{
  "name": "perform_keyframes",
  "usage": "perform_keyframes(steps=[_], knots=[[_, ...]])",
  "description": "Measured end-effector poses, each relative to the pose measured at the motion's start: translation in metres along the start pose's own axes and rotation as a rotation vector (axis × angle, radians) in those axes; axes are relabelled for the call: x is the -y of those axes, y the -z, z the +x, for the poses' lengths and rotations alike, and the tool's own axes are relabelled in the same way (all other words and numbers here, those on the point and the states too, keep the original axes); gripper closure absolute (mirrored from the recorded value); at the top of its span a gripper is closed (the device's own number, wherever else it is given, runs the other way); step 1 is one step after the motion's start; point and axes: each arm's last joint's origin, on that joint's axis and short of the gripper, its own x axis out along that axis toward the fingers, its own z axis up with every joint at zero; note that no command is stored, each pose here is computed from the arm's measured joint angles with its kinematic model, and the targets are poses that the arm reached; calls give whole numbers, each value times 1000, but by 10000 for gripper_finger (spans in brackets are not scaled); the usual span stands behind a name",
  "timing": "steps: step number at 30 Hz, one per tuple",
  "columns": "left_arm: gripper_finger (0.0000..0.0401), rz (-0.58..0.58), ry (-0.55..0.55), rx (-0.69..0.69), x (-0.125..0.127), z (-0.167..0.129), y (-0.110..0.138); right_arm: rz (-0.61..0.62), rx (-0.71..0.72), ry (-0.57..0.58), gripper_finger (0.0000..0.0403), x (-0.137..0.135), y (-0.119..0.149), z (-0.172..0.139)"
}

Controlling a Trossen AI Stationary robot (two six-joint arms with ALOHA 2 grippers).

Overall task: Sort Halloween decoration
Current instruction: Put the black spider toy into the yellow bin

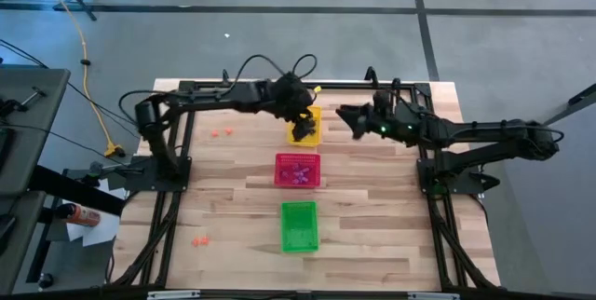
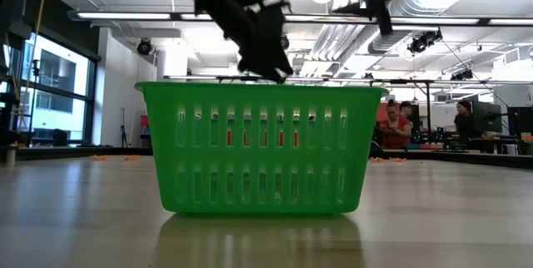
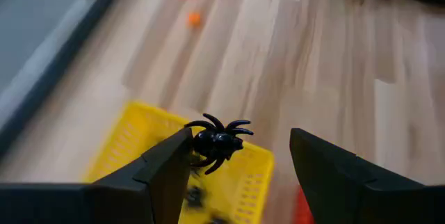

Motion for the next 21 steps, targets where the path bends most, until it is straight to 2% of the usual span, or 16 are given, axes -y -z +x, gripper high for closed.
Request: perform_keyframes(steps=[3,7,13,21], knots=[[171,146,-97,62,9,-11,10,140,-65,51,234,15,0,9],[171,254,-168,162,14,-18,18,225,-159,48,234,34,4,33],[171,254,-179,180,14,-10,25,248,-246,66,234,59,15,73],[171,237,-192,138,13,3,31,157,-352,95,234,56,19,118]])
